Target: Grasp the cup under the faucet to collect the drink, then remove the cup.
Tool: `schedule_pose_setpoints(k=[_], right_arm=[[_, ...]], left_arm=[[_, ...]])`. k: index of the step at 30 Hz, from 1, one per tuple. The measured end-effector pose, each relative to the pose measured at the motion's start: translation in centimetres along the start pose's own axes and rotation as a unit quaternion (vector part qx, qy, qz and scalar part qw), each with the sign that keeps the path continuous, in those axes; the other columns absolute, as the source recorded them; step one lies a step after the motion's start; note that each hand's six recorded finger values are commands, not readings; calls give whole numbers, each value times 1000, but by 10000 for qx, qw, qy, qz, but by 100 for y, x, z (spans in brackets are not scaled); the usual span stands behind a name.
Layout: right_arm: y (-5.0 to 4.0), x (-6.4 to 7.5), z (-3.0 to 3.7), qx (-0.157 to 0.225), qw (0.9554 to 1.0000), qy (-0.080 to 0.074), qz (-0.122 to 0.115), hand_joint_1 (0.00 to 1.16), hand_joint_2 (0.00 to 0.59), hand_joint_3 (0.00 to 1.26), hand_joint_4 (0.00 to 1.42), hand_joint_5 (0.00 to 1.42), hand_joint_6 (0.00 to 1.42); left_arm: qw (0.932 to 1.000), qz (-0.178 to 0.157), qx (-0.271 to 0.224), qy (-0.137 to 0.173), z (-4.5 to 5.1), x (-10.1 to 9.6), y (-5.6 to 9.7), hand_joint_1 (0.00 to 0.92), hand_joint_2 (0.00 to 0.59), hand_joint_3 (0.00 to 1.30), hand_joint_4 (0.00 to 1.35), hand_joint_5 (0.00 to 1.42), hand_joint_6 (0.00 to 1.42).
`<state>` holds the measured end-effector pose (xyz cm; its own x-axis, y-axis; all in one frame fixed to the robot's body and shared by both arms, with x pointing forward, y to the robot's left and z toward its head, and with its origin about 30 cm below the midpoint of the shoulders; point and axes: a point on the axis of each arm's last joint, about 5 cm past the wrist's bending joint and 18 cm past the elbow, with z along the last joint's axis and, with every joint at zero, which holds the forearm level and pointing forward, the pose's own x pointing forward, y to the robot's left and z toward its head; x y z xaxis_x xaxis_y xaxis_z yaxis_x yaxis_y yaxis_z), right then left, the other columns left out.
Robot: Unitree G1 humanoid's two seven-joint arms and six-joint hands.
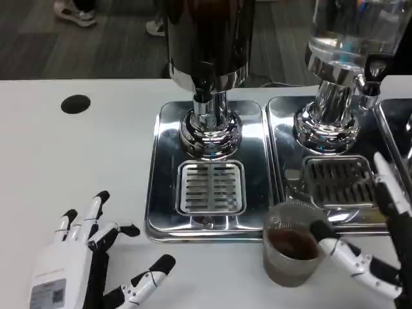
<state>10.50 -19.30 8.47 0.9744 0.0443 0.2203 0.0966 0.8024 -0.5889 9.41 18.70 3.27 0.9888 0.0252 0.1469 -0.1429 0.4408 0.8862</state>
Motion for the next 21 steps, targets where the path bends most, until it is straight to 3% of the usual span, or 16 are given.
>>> schedule_pose_setpoints(k=[3,6,8,9,10,11,12,14,15,16,19,21], right_arm=[[-86,79,18,-113,9995,-46,-276,365,259,84,0,0,0],[-181,216,8,-407,9973,-25,-604,321,376,113,0,0,0],[-194,270,-16,-633,9960,44,-629,184,455,132,0,0,0],[-190,291,-39,-718,9954,51,-626,155,483,126,0,0,0],[-193,350,-125,-930,9940,127,-559,103,512,124,0,0,0],[-210,381,-219,-1132,9920,298,-464,87,534,124,0,0,0],[-217,389,-276,-1309,9898,391,-402,76,555,124,0,0,0],[-223,396,-386,-1916,9802,481,-166,70,561,124,0,0,0],[-210,391,-429,-2294,9721,489,-34,68,562,124,0,0,0],[-198,386,-446,-2446,9684,491,43,55,579,124,0,0,0],[-81,354,-510,-3118,9484,486,304,47,583,124,0,0,0],[-41,336,-528,-3219,9445,525,388,37,578,124,0,0,0]], left_arm=[[10000,25,-30,16,-6,-2,8,0,133,385,0,166,64],[9999,122,-51,47,-32,-22,28,0,135,323,0,165,63],[9998,162,-105,78,-40,-36,33,0,135,279,0,155,63],[9998,175,-110,85,-41,-41,33,0,135,272,0,145,63],[9997,193,-108,92,-44,-44,32,0,135,268,0,142,62],[9997,218,-115,85,-46,-46,35,0,136,267,0,141,60],[9996,221,-108,103,-51,-53,37,0,138,261,0,132,54],[9996,211,-79,163,-71,-73,42,0,141,260,0,129,51],[9996,204,-64,193,-80,-82,44,0,142,260,0,129,51],[9996,203,-56,203,-83,-84,45,0,142,260,0,128,50],[9996,192,-33,227,-94,-91,43,0,143,260,0,128,48],[9996,177,-26,240,-98,-98,40,0,143,260,0,124,47]])
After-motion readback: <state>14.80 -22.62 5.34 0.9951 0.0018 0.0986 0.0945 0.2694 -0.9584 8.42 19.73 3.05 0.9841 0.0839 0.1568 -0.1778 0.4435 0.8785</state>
